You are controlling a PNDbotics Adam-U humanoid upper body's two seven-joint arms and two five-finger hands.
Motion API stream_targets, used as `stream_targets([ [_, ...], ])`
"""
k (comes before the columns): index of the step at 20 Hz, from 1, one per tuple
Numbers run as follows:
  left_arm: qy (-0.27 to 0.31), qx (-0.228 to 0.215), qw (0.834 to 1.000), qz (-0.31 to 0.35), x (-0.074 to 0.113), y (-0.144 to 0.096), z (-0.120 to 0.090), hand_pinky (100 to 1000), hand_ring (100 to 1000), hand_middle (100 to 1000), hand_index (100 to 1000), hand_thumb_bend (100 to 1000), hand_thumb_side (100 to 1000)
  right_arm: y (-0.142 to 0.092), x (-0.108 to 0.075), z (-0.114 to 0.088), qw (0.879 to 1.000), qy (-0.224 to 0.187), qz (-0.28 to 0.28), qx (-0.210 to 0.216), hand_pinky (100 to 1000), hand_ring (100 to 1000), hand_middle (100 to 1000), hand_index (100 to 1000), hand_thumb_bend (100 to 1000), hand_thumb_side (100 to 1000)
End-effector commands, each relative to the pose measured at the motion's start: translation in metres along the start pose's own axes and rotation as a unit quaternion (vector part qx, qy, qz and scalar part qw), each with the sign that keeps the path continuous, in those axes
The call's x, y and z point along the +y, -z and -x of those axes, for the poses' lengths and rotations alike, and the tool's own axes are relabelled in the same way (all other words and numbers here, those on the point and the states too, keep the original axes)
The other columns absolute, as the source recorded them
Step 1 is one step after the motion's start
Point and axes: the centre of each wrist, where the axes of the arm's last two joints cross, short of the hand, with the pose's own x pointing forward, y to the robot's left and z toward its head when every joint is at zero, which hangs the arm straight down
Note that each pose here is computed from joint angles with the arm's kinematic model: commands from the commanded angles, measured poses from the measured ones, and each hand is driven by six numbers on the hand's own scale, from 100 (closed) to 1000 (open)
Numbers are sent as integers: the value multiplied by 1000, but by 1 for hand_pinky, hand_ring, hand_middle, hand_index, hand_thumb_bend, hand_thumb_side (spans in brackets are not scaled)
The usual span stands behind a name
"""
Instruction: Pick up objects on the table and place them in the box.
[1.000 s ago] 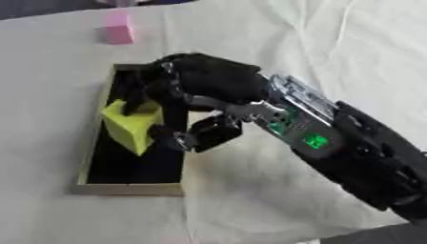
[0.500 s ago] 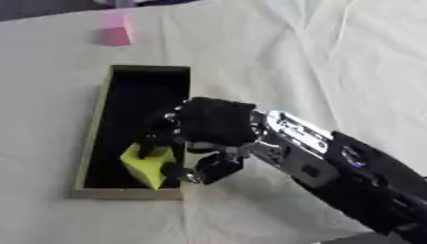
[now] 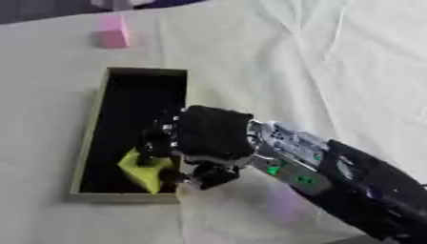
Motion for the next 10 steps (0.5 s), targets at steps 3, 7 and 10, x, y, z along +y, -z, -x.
stream_targets([
  [3, 3, -15, 1000, 12, 0, 5, -7, 585, 508, 603, 810, 114, 795, -3, -2, 1, 999, -45, 1, 5, 804, 934, 736, 829, 100, 100],
  [7, 3, -14, 1000, 16, -1, 5, -6, 585, 507, 603, 809, 116, 795, -4, -6, 5, 998, -57, 15, 2, 832, 967, 781, 885, 100, 100],
  [10, 4, -12, 1000, 17, 0, 4, -6, 585, 506, 603, 809, 116, 796, -5, -10, 9, 998, -56, 22, 4, 846, 987, 784, 920, 100, 100],
])
